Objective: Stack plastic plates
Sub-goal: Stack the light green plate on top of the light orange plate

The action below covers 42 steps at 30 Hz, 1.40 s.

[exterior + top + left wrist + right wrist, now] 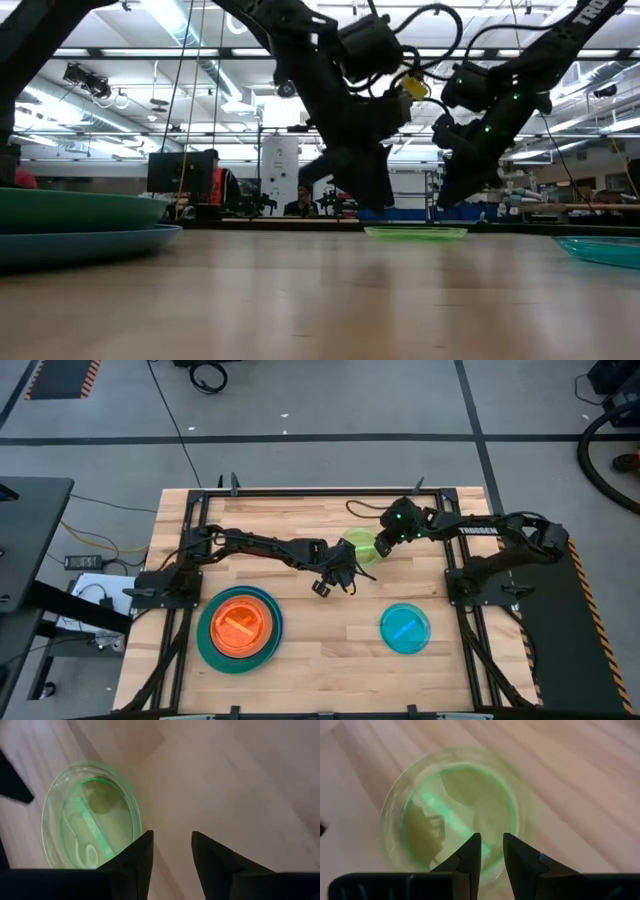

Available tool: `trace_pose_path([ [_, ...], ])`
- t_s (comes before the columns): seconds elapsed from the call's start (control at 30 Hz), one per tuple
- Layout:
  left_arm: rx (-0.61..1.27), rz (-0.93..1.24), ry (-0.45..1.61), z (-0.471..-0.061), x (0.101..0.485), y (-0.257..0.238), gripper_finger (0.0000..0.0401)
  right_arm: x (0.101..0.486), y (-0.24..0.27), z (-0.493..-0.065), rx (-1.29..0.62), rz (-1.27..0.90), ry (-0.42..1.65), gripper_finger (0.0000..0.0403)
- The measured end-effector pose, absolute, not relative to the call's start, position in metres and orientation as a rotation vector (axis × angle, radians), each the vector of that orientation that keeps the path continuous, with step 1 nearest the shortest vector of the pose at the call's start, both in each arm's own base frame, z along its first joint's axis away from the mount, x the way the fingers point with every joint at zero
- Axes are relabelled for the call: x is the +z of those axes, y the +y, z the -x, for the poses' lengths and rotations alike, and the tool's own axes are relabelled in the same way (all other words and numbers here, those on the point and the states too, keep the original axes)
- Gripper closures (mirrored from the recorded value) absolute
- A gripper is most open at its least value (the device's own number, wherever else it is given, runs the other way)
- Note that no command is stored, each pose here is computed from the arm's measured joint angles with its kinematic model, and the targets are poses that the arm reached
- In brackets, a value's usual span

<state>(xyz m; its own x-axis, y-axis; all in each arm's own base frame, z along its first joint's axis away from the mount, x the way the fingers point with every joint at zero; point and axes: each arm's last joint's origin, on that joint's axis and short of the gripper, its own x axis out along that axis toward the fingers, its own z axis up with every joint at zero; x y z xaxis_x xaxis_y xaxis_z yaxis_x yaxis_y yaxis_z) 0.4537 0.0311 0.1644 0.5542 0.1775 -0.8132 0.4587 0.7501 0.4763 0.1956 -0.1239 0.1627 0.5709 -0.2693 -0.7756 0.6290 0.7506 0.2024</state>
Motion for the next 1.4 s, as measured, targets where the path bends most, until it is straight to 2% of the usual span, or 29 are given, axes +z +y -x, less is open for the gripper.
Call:
trace_pose_path([
  [0.3,-0.120,-0.732,0.944,-0.466,0.141,0.055,0.0260,0.178,-0.100,-0.182,-0.705,-0.403,0.874,0.0312],
  [0.53,-0.112,-0.714,0.973,-0.466,0.128,0.068,0.0263,0.188,-0.084,-0.182,-0.694,-0.379,0.840,0.0312],
  [0.67,-0.109,-0.717,0.987,-0.465,0.127,0.070,0.0297,0.188,-0.078,-0.185,-0.684,-0.357,0.838,0.0312],
  [0.87,-0.118,-0.719,1.008,-0.463,0.126,0.071,0.0386,0.188,-0.073,-0.187,-0.709,-0.330,0.833,0.0312],
  [1.2,-0.069,-0.709,1.118,-0.454,0.133,0.055,0.0397,0.189,-0.068,-0.188,-0.782,-0.271,0.814,0.0312],
  [1.4,0.019,-0.716,1.124,-0.449,0.157,0.038,0.0399,0.190,-0.069,-0.186,-0.811,-0.264,0.810,0.0312],
])
